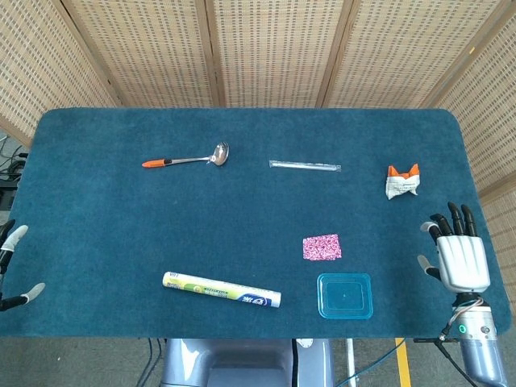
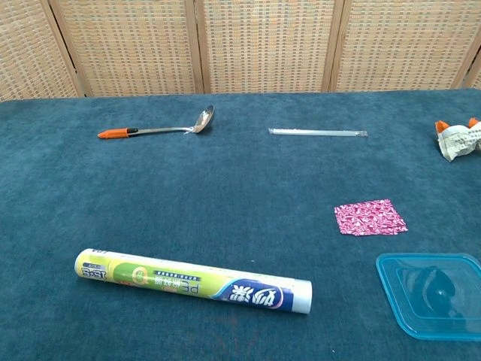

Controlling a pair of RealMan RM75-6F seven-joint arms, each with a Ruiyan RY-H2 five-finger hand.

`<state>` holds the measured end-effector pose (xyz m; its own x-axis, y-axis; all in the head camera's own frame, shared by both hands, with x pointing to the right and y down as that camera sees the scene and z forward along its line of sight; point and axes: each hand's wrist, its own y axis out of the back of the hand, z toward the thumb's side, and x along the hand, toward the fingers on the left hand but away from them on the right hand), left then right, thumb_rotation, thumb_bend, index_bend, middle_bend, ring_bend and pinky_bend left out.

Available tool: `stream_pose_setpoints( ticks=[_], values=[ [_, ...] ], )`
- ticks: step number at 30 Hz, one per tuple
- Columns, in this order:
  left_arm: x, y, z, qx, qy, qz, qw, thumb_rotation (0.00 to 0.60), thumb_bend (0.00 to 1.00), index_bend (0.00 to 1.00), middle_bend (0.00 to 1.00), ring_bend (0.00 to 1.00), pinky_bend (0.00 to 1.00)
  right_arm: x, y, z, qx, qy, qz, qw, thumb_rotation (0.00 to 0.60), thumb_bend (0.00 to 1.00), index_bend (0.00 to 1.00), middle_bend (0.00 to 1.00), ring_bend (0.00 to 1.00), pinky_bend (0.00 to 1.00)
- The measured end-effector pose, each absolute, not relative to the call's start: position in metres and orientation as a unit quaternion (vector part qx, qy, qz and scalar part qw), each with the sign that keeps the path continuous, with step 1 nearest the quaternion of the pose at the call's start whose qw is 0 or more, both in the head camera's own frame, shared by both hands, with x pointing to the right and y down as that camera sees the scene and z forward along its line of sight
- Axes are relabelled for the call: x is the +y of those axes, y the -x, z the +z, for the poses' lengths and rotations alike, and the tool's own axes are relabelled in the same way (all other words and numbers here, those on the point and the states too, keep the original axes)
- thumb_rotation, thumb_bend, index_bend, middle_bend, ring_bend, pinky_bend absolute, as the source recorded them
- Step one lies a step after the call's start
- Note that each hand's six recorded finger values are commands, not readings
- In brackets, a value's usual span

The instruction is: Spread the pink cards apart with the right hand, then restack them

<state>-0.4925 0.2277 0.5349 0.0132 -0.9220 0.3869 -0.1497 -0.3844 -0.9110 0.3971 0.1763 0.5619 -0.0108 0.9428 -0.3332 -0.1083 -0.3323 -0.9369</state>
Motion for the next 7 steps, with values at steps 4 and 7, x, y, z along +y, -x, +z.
stream_pose_setpoints(
  ticks=[4,7],
  values=[
    [0.2285,0.4908,0.5338,0.431,0.621,-0.553,0.350,0.600,0.15,0.07,0.00,0.00,0.00,0.1825,-0.4007,0.5566,-0.379,0.551,0.603,0.435,0.600,0.24,0.37,0.28,0.00,0.00],
    [0.2286,0.4896,0.5332,0.431,0.622,-0.552,0.351,0.600,0.15,0.07,0.00,0.00,0.00,0.1835,-0.4012,0.5562,-0.379,0.553,0.602,0.434,0.600,0.24,0.37,0.28,0.00,0.00]
  ],
)
